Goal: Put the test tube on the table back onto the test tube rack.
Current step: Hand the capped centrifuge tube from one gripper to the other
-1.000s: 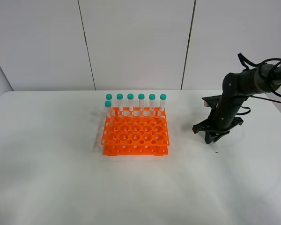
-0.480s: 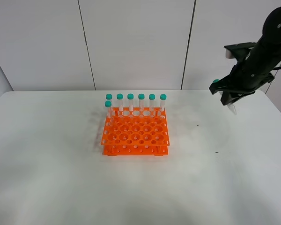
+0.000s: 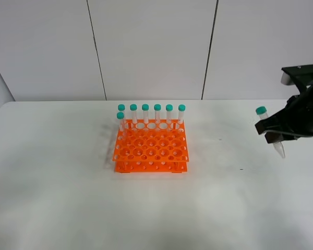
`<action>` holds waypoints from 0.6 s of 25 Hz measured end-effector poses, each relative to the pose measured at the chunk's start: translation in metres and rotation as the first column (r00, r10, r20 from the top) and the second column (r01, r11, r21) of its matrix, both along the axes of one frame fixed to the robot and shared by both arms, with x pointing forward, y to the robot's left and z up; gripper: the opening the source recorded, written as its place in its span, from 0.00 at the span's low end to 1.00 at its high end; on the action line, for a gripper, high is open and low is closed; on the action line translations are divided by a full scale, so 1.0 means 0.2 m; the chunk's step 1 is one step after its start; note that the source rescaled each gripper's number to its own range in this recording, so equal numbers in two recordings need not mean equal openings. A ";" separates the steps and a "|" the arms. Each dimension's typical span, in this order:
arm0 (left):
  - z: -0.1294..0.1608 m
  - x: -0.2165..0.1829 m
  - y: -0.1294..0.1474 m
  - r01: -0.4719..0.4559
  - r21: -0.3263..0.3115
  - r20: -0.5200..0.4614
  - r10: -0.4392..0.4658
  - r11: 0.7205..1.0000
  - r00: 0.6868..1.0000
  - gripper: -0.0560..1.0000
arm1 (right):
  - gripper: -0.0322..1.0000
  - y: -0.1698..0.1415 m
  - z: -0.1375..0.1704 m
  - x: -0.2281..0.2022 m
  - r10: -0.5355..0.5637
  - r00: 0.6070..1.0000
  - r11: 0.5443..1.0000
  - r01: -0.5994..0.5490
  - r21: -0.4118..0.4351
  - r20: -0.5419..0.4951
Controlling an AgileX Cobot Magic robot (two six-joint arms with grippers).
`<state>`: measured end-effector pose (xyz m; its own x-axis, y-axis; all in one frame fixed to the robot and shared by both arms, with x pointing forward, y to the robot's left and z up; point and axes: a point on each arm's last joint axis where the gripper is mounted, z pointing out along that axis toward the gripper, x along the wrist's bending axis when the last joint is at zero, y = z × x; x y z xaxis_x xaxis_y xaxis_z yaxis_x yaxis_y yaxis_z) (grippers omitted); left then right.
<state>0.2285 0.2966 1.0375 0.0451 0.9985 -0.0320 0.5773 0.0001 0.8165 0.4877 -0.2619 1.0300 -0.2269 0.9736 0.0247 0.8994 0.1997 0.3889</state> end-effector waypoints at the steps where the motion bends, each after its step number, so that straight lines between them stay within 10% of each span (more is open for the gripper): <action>1: 0.00 0.00 0.00 0.000 0.000 0.000 0.000 1.000 1.000 0.99 | 0.06 0.00 -0.02 -0.01 -0.007 1.000 1.000 0.007 0.015 -0.008; 15: 0.00 0.00 0.00 0.000 0.000 0.000 0.000 1.000 1.000 0.99 | 0.06 0.38 0.01 -0.06 0.230 0.961 0.959 -0.250 0.130 0.153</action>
